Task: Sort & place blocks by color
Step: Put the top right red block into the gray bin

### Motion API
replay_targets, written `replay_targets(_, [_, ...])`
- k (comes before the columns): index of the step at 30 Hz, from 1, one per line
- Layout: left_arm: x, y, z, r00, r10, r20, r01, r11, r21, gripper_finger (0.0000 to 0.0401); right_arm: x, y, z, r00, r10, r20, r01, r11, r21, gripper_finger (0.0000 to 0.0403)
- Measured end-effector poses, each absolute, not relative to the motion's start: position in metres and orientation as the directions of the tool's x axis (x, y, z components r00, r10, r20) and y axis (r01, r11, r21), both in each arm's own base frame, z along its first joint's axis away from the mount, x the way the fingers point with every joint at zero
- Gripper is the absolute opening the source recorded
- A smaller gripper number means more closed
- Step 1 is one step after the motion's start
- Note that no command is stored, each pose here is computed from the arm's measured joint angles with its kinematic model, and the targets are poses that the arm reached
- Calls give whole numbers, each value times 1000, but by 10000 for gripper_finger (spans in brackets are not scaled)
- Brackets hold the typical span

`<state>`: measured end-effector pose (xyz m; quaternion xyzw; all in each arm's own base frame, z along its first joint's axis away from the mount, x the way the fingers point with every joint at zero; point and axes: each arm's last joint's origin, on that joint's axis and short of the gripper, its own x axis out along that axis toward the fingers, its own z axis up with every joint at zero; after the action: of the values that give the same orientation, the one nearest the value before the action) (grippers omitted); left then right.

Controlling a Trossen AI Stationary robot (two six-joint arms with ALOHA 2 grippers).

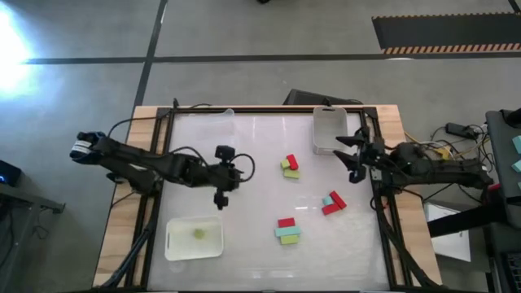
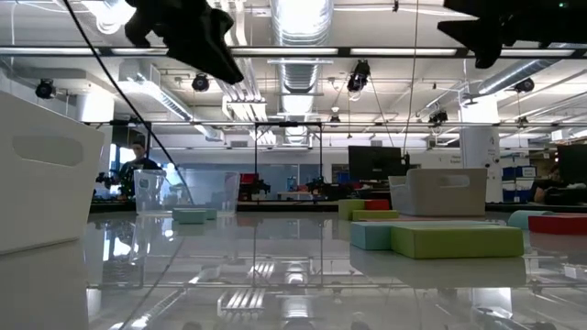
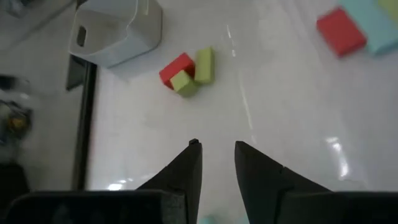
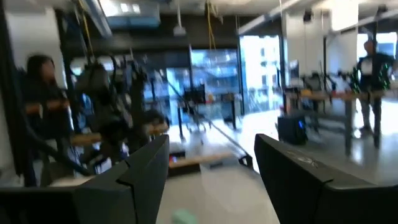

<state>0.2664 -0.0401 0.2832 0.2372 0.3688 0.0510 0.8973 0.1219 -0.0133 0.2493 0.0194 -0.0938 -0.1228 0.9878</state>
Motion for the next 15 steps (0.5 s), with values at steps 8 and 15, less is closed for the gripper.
replay_targets(8, [249,-24,299,798,381,-466,-49,812,581,79,159,-16,266,949,-249,-192,276,952,128,226])
replay_targets(15, [231,-20,304,813,412,-412,-101,796,597,79,173,-15,269,788,-215,-578,426,867,259,226])
